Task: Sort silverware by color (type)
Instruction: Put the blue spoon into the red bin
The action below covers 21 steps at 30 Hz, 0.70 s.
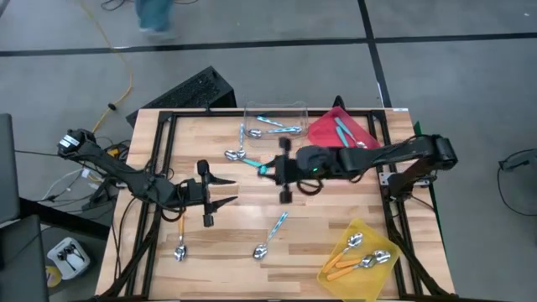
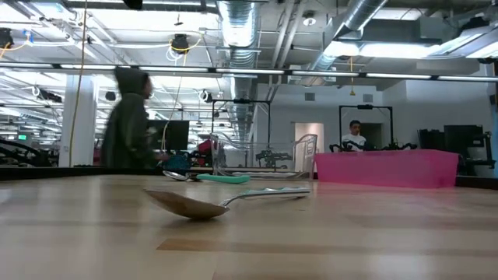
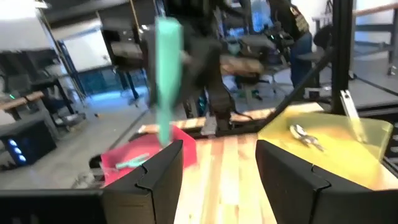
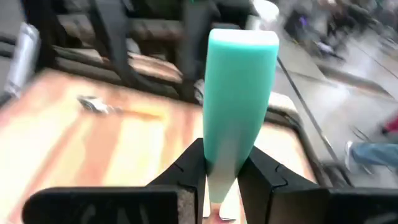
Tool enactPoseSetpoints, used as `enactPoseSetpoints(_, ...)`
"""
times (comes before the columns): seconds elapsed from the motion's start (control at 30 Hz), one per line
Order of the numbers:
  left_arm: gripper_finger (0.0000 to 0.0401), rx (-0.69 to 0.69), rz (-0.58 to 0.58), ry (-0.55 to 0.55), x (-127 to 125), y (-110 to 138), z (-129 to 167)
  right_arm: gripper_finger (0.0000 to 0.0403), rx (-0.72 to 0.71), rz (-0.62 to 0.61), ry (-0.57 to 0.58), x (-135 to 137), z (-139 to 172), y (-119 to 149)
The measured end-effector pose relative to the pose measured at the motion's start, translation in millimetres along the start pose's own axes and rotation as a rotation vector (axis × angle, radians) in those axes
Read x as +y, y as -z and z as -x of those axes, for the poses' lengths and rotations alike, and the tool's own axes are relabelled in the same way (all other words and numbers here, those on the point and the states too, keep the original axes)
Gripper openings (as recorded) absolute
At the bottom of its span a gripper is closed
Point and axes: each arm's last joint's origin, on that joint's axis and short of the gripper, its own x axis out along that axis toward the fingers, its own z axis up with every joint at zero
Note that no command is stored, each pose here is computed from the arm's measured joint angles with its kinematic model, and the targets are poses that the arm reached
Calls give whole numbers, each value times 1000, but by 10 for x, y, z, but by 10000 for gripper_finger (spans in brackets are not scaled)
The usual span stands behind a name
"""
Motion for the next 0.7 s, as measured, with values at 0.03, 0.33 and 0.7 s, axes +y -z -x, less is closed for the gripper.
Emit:
enactPoseSetpoints(0.03,189,16,7,6,2,-17,14,91,23,2,20,-36,92,-18)
enactPoseSetpoints(0.33,190,56,74,-5,73,-90,107,91,280,-92,289,-404,918,60)
enactPoseSetpoints(0.7,190,102,83,-23,72,-35,107,91,640,-440,609,-1155,1167,608)
